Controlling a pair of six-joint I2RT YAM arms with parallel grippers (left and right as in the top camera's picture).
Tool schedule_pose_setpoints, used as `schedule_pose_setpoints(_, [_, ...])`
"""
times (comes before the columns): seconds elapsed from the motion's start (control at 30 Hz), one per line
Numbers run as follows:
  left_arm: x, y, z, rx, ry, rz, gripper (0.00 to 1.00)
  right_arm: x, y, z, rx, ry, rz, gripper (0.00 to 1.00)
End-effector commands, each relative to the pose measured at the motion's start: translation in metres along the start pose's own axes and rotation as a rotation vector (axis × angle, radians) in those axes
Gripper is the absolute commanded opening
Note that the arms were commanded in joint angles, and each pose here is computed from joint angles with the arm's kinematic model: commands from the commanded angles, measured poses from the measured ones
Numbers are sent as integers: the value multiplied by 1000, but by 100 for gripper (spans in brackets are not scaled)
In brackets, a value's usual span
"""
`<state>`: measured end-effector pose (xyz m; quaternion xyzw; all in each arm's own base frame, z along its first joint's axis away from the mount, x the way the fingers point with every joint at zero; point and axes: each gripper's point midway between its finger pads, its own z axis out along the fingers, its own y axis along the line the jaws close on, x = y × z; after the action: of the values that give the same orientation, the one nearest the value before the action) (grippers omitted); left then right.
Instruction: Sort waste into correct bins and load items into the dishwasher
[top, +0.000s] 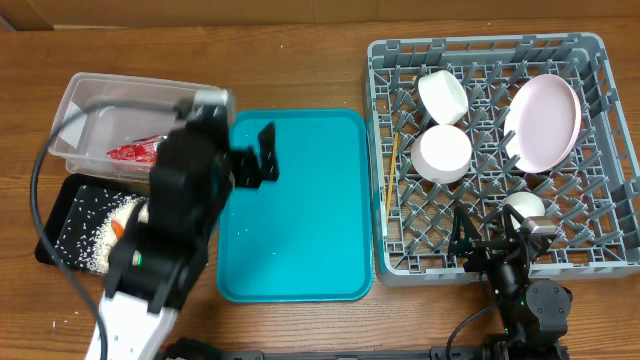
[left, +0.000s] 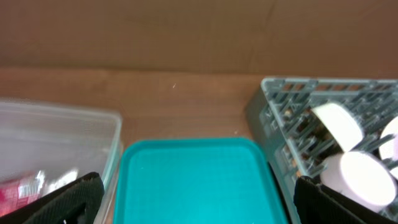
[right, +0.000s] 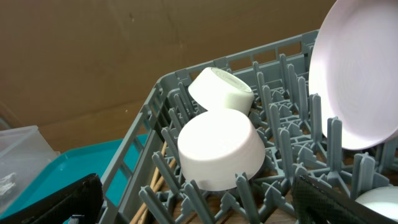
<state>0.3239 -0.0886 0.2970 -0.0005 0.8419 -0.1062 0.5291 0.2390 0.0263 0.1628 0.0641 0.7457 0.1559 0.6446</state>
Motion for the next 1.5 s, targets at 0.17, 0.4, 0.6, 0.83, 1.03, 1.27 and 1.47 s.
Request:
schedule_pose_setpoints(0.17, [54,41,-40,-31,-175,-97,100,-2,0,-1,0,-14,3,100])
schedule_pose_setpoints(0.4, [96,64,-57,-42,-289,-197,100,-2,0,-1,0,-14,3,100])
schedule_pose_setpoints(0.6, [133,75,-47,-46,-298,-263,100,-2,0,-1,0,-14,3,100])
schedule_pose_setpoints(0.83, [162,81,-29,-38,-285,-338,100,-2,0,-1,0,-14,3,100])
schedule_pose_setpoints(1.03, [162,81,-28,-36,-290,-338,100,-2,0,-1,0,-14,3,100])
schedule_pose_setpoints(1.27, [162,81,-28,-36,-289,-338,100,-2,0,-1,0,-14,3,100])
schedule_pose_setpoints(1.47, [162,81,-28,-36,-289,-338,100,-2,0,-1,0,-14,3,100])
